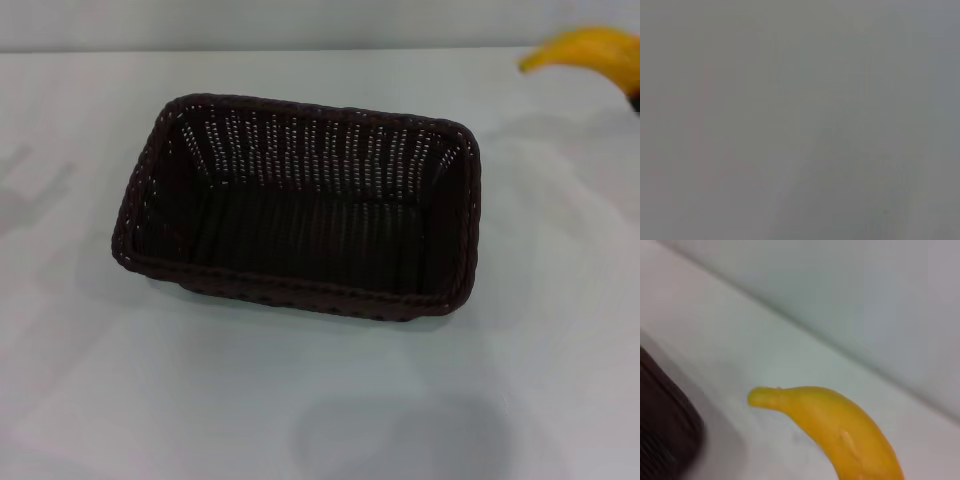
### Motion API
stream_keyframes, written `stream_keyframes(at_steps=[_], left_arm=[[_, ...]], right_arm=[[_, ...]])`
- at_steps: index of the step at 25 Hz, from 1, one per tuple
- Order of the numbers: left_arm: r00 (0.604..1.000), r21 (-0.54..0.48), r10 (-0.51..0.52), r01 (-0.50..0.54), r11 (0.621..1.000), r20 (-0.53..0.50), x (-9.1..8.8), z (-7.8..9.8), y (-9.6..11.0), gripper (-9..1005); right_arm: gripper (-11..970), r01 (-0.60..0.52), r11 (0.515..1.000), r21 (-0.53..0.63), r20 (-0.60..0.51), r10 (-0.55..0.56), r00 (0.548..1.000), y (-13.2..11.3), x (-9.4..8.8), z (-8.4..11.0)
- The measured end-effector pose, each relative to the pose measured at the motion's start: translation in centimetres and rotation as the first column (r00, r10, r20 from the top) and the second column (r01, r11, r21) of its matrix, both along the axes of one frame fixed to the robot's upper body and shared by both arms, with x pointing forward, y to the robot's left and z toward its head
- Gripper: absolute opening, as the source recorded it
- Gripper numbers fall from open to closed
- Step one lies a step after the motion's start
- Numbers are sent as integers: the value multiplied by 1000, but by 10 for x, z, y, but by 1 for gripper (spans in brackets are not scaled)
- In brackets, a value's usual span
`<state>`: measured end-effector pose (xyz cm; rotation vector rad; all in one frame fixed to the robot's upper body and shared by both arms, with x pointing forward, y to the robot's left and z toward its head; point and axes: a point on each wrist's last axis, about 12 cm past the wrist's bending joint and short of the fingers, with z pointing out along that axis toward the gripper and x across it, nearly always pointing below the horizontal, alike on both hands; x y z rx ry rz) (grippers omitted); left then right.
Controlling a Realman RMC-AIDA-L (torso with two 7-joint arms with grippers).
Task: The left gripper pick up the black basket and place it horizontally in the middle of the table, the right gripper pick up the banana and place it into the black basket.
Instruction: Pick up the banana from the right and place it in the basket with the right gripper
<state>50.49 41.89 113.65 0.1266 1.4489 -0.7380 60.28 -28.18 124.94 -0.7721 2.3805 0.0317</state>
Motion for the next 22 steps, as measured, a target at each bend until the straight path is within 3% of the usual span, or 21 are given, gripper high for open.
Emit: stream_keyframes(at_steps=[2,6,11,22], left_arm=[[1000,-2,-1,1,1000,-1,0,0,0,832],[1000,1,1,-1,1000,1,1,0,0,832],[1000,3,2,-2,1000,1,1,0,0,832],[1000,27,11,-12,1000,12,1,1,2,832]], right_arm=[[545,-35,999,28,29,34,999,7,1,6],[557,-220,963,155,136,199,970,42,3,26],[572,-397,888,233,205,354,912,79,-2,32],[606,-567,735,371,179,543,821,125,1,-8]])
